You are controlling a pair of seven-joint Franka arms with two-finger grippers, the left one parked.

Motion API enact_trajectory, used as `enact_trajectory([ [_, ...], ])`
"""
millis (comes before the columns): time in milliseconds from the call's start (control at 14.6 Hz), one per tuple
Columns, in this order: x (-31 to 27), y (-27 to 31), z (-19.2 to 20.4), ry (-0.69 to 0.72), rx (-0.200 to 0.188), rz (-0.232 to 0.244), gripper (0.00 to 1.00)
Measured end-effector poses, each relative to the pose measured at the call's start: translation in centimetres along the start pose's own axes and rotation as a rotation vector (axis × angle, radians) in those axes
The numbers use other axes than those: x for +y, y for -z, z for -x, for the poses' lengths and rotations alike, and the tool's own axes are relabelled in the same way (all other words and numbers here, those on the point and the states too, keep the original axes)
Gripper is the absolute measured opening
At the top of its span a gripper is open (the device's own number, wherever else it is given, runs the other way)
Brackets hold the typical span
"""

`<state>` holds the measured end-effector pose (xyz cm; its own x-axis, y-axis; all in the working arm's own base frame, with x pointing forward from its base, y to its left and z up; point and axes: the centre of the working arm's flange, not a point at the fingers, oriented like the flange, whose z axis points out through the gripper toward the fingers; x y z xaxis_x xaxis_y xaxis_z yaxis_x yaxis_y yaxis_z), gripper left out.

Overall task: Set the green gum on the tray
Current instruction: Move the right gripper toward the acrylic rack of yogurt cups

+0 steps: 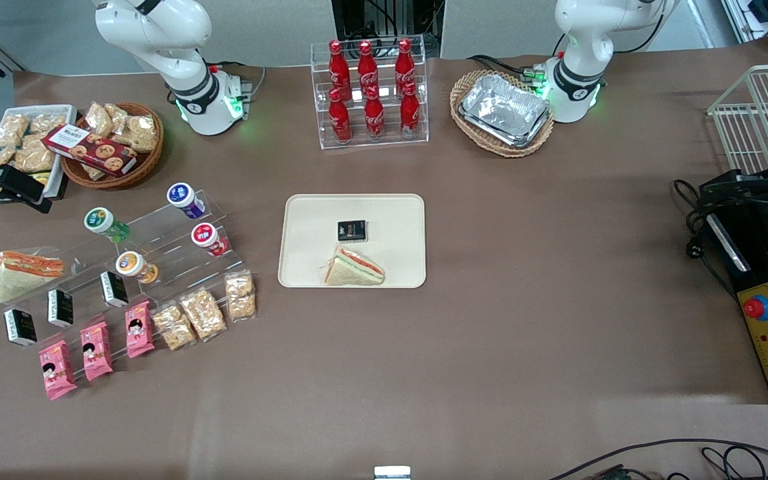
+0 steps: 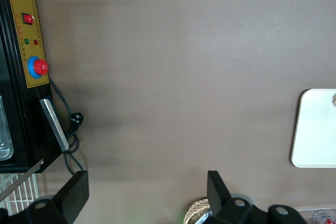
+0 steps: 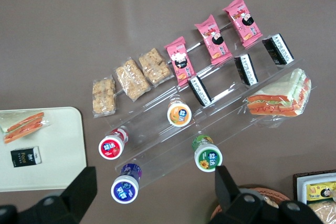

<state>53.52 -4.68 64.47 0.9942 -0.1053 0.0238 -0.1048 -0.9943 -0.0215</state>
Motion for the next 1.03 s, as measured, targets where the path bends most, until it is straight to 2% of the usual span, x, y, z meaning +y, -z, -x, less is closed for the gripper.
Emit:
enact_trajectory([
  [547,0.0,-0.3,0.0,0.001,-0.011,0.0,1.0],
  [1026,-0.3,-1.8,0.9,0.086,-0.073,0.0,1.0],
])
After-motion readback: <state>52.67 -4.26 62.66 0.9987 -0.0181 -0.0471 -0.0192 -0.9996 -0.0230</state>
